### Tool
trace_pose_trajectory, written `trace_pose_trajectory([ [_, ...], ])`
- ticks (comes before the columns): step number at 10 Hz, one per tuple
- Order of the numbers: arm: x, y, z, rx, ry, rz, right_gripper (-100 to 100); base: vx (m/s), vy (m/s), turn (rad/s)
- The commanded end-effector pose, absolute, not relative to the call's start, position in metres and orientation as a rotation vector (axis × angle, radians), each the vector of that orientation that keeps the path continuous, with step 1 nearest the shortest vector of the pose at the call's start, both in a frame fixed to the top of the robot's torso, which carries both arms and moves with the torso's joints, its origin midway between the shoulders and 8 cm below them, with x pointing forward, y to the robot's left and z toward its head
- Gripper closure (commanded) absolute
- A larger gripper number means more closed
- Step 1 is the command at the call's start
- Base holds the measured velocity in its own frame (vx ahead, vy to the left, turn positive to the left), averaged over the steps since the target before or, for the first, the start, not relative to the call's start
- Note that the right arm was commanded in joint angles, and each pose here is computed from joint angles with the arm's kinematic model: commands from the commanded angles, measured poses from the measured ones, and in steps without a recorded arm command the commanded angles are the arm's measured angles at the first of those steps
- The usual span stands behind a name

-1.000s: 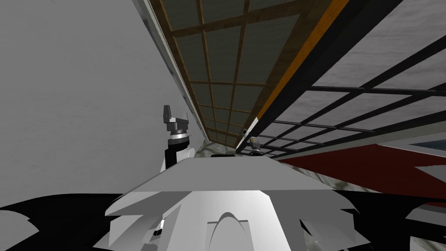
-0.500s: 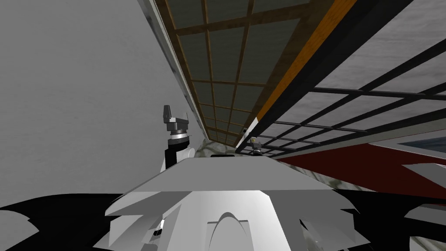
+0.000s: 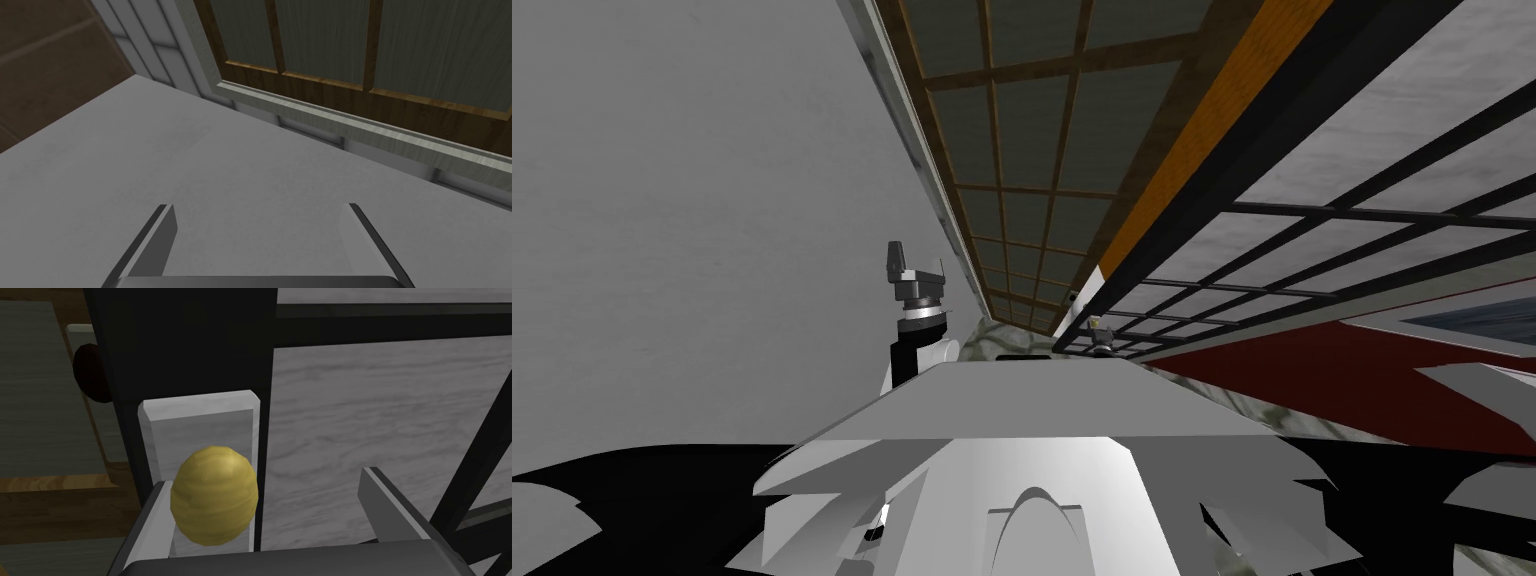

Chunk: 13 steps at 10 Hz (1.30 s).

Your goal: Pull the door open

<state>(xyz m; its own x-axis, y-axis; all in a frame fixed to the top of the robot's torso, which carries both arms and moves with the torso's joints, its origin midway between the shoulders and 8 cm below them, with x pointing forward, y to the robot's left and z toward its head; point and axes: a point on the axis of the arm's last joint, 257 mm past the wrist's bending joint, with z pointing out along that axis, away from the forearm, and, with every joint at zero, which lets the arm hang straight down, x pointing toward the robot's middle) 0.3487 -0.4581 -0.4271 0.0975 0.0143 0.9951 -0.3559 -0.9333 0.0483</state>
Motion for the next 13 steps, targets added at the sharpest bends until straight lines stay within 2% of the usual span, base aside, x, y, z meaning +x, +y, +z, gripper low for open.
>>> trace_pose_trajectory([
  [1, 0.328, -0.481, -0.438, 2.105, -0.347, 1.838, 100, -0.017, -0.006, 0.02],
  [13, 0.319, -0.487, -0.44, 2.106, -0.354, 1.818, 100, -0.023, 0.003, -0.006],
])
